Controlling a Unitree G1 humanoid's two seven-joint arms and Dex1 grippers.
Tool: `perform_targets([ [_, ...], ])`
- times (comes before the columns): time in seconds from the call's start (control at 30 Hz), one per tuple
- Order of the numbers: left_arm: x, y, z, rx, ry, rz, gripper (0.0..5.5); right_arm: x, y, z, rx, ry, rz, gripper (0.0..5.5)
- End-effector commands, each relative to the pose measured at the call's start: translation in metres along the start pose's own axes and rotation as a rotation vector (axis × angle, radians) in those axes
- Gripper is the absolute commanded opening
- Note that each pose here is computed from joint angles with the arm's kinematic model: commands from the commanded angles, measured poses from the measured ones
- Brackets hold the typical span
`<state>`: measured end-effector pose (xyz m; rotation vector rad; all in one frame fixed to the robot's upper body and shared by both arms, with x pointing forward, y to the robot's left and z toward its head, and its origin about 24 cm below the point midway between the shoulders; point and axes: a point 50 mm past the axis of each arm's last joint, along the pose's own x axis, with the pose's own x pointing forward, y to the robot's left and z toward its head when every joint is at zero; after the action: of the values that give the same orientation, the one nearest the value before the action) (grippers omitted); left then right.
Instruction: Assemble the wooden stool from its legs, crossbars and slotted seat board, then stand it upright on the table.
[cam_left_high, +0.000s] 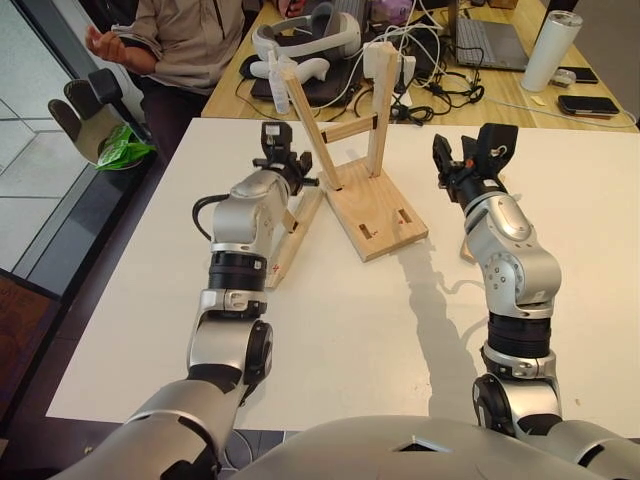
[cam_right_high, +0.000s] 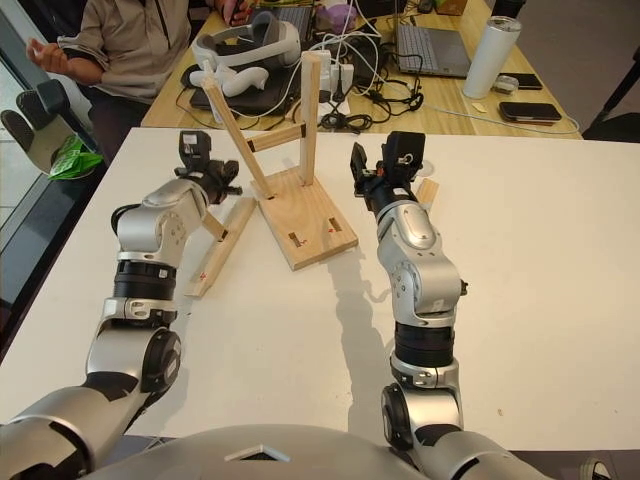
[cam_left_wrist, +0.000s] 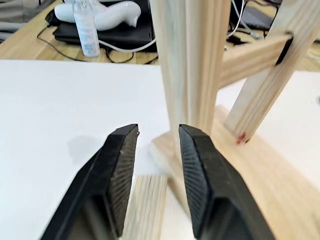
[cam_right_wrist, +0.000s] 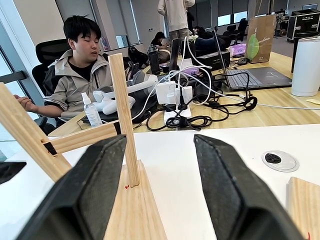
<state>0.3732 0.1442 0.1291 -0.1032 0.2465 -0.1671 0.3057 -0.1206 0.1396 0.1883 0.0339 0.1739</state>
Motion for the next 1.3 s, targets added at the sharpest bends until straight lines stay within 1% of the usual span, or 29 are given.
perform_targets([
  [0.03, -0.005, -0.018, 0.057, -0.050, -0.214, -0.064, 1.46, 0.001, 0.003, 0.001, 0.003, 0.002, 0.011, 2.50],
  [0.07, -0.010, -0.023, 0.071, -0.061, -0.266, -0.086, 1.46, 0.001, 0.002, 0.001, 0.004, 0.001, 0.010, 2.50],
  [0.13, -0.022, -0.025, 0.089, -0.074, -0.333, -0.103, 1.46, 0.001, 0.002, 0.001, 0.005, 0.000, 0.007, 2.50],
  [0.23, -0.039, -0.015, 0.094, -0.052, -0.364, -0.073, 1.46, 0.000, 0.002, 0.001, 0.008, -0.002, 0.002, 2.50],
  [0.37, -0.059, 0.004, 0.077, 0.011, -0.309, -0.007, 1.46, -0.001, 0.001, 0.000, 0.009, -0.001, -0.005, 2.50],
  [0.47, -0.069, 0.020, 0.052, 0.046, -0.232, 0.062, 1.46, -0.002, 0.000, 0.001, 0.008, 0.000, -0.004, 2.50],
  [0.57, -0.070, 0.028, 0.026, 0.054, -0.156, 0.115, 1.46, -0.001, 0.000, 0.001, 0.005, 0.002, 0.002, 2.50],
  [0.63, -0.068, 0.030, 0.019, 0.054, -0.144, 0.130, 1.46, 0.000, 0.002, 0.002, 0.002, 0.003, 0.011, 2.50],
  [0.7, -0.069, 0.032, 0.029, 0.042, -0.197, 0.142, 1.46, 0.001, 0.001, 0.003, -0.004, 0.004, 0.017, 2.50],
  [0.8, -0.080, 0.025, 0.070, -0.004, -0.397, 0.120, 1.46, 0.000, -0.001, 0.004, -0.008, 0.004, 0.013, 2.50],
  [0.87, -0.086, 0.019, 0.091, -0.010, -0.486, 0.098, 1.46, 0.000, 0.000, 0.003, -0.007, 0.004, 0.013, 2.50],
  [0.93, -0.088, 0.018, 0.099, -0.012, -0.519, 0.088, 1.46, 0.001, 0.001, 0.004, -0.004, 0.003, 0.016, 2.50],
  [0.97, -0.087, 0.018, 0.097, -0.013, -0.515, 0.084, 1.46, 0.001, 0.002, 0.004, -0.003, 0.003, 0.018, 2.50],
  [1.0, -0.083, 0.020, 0.088, -0.017, -0.477, 0.085, 1.46, 0.001, 0.003, 0.004, -0.003, 0.003, 0.020, 2.50],
  [1.03, -0.073, 0.021, 0.068, 0.007, -0.374, 0.093, 1.46, 0.001, 0.003, 0.004, -0.003, 0.003, 0.021, 2.50],
  [1.07, -0.064, 0.026, 0.043, 0.046, -0.246, 0.129, 1.46, 0.002, 0.003, 0.004, -0.003, 0.004, 0.024, 2.50],
  [1.1, -0.053, 0.033, 0.005, 0.072, -0.052, 0.164, 1.46, 0.002, 0.004, 0.003, -0.003, 0.005, 0.027, 2.50],
  [1.13, -0.050, 0.040, -0.026, 0.061, 0.078, 0.195, 1.46, 0.002, 0.005, 0.003, -0.003, 0.006, 0.033, 2.50],
  [1.17, -0.049, 0.044, -0.045, 0.040, 0.153, 0.213, 1.46, 0.003, 0.006, 0.003, -0.004, 0.007, 0.040, 2.50],
  [1.2, -0.048, 0.044, -0.054, 0.015, 0.175, 0.211, 1.46, 0.003, 0.006, 0.004, -0.006, 0.007, 0.041, 2.50],
  [1.27, -0.043, 0.038, -0.048, -0.038, 0.121, 0.183, 1.46, 0.003, 0.005, 0.004, -0.009, 0.007, 0.037, 2.50],
  [1.3, -0.041, 0.034, -0.040, -0.059, 0.074, 0.166, 1.46, 0.003, 0.004, 0.004, -0.009, 0.008, 0.035, 2.50],
])
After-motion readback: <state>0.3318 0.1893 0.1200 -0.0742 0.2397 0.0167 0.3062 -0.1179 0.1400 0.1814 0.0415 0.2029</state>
